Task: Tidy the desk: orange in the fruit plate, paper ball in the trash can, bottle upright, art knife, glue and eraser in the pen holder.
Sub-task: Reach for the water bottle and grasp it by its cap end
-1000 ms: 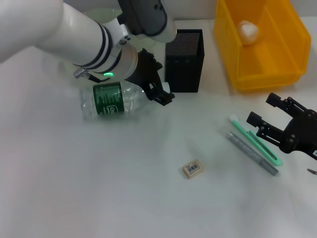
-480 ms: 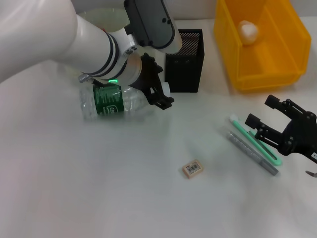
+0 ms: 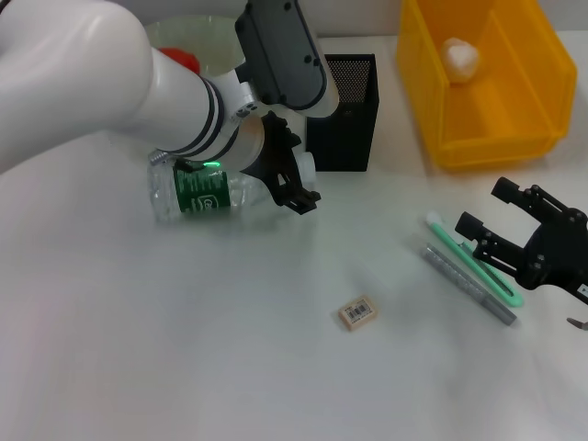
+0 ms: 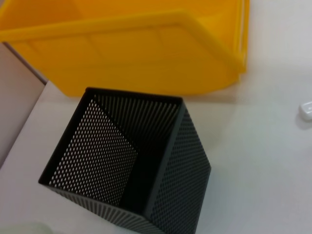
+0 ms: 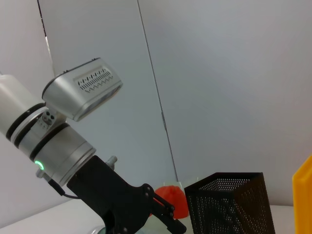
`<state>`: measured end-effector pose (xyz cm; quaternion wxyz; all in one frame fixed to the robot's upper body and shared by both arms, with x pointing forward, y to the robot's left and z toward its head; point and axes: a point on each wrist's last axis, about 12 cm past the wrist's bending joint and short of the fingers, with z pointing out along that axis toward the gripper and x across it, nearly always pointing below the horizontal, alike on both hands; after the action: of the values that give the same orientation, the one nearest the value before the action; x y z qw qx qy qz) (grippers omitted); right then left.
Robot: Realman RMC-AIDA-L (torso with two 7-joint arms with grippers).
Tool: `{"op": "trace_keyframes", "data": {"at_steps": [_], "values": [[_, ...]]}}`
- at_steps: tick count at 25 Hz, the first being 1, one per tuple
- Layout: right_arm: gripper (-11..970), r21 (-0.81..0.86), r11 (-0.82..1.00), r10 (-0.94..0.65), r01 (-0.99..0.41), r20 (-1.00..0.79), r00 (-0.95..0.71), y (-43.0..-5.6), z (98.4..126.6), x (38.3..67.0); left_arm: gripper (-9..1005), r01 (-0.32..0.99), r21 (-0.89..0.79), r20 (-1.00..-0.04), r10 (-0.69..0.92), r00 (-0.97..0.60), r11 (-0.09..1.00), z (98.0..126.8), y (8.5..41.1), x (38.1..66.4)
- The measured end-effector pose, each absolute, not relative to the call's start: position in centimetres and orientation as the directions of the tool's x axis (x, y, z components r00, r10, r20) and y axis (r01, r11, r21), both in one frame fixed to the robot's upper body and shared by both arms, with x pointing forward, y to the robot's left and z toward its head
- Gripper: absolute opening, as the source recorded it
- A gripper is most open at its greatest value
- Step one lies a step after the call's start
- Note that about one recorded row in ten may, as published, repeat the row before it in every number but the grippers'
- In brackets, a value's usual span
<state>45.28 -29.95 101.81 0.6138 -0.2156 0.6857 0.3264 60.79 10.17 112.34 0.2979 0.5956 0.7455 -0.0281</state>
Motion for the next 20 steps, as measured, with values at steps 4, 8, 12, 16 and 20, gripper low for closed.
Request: {"op": "trace_keyframes", "data": {"at_steps": [4, 8, 12, 16, 20], "values": [[790, 0.183, 0.695, 0.103, -0.695, -0.983, -0.155, -29.97, 101.78, 45.29, 824, 0.902, 0.312, -0.477, 0.871, -0.121, 0.297, 112.05, 10.33, 60.9], [791, 0.182, 0.701, 0.098, -0.69, -0.982, -0.159, -30.01, 101.68, 45.36, 823, 0.904, 0.301, -0.472, 0.871, -0.136, 0.304, 112.1, 10.25, 60.9], [791, 0.179, 0.702, 0.095, -0.689, -0.983, -0.159, -30.01, 101.67, 45.41, 822, 0.907, 0.278, -0.458, 0.874, -0.163, 0.315, 112.06, 10.12, 60.95], [791, 0.179, 0.705, 0.091, -0.686, -0.983, -0.162, -30.06, 101.59, 45.41, 820, 0.913, 0.262, -0.442, 0.88, -0.175, 0.312, 112.07, 10.0, 60.92], [790, 0.178, 0.71, 0.086, -0.682, -0.982, -0.166, -30.11, 101.5, 45.42, 819, 0.921, 0.236, -0.436, 0.881, -0.184, 0.309, 112.32, 9.89, 60.7]]}}
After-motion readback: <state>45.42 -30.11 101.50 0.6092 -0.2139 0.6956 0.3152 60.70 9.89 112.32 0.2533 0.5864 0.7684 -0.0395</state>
